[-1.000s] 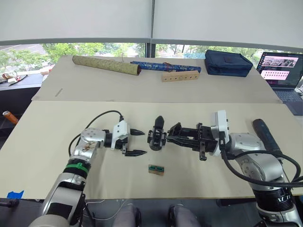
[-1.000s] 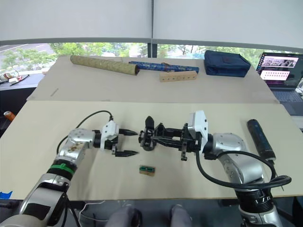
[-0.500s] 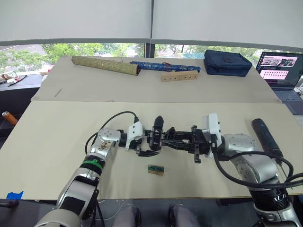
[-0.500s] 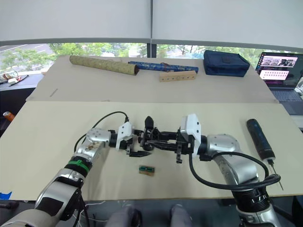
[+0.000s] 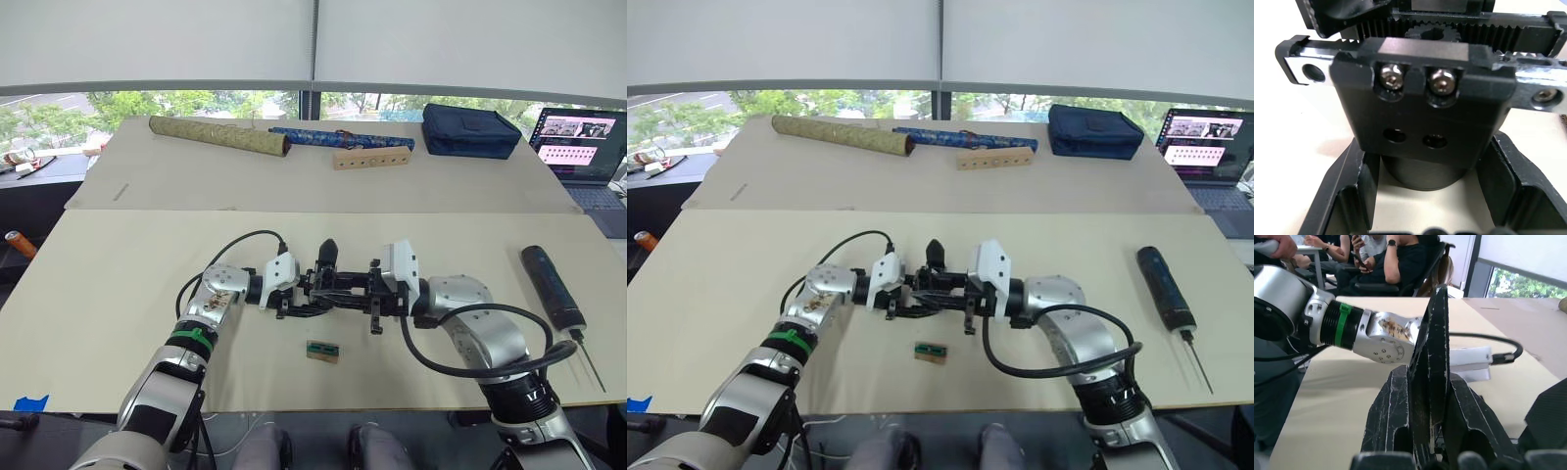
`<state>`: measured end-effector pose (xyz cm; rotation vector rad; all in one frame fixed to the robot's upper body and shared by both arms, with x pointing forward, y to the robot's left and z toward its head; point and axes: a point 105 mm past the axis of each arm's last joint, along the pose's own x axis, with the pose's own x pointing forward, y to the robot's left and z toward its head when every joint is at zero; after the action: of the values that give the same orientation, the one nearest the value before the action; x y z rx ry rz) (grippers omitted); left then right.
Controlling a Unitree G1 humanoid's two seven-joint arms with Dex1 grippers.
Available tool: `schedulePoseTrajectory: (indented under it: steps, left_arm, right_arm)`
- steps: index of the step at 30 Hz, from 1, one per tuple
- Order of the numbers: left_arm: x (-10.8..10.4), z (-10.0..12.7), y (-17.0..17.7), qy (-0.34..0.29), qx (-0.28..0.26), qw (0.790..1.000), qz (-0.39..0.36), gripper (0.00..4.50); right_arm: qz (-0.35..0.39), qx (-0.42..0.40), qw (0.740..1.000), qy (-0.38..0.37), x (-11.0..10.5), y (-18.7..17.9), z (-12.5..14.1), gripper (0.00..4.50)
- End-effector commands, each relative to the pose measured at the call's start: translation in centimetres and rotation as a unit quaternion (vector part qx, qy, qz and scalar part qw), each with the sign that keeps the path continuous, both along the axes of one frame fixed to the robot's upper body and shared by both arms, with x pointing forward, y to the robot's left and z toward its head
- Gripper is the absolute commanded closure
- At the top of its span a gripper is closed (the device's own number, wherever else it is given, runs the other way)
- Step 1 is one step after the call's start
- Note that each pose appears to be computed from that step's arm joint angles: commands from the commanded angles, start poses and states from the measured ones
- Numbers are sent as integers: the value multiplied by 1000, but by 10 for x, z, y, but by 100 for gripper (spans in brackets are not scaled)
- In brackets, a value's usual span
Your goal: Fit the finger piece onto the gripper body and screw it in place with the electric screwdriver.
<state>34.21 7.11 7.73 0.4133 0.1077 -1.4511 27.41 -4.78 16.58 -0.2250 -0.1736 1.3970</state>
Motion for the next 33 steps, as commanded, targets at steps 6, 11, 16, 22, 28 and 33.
schedulePoseTrajectory:
  steps: [6, 11, 16, 22, 28, 33]
  left_arm:
    - [2, -3, 6, 13, 5, 1000, 13, 221]
    - [-1, -9, 7, 18, 12, 1000, 13, 221]
    - [-3, -12, 9, 21, 18, 1000, 14, 221]
    - [-5, -14, 11, 25, 21, 999, 16, 221]
    - [-7, -16, 13, 26, 28, 999, 15, 221]
    - [-7, -17, 14, 27, 33, 999, 13, 221]
  right_arm:
    - [-9, -2, 1000, -23, 11, 6, 2, 407]
    - [-4, 3, 1000, -20, 14, 9, 1, 407]
    - [0, -4, 1000, 5, 13, 12, -9, 407]
    - [-10, -28, 999, 23, 14, 9, -23, 407]
    - [-25, -37, 998, 36, 18, 5, -26, 407]
    - [-35, -42, 998, 40, 22, 4, -28, 407]
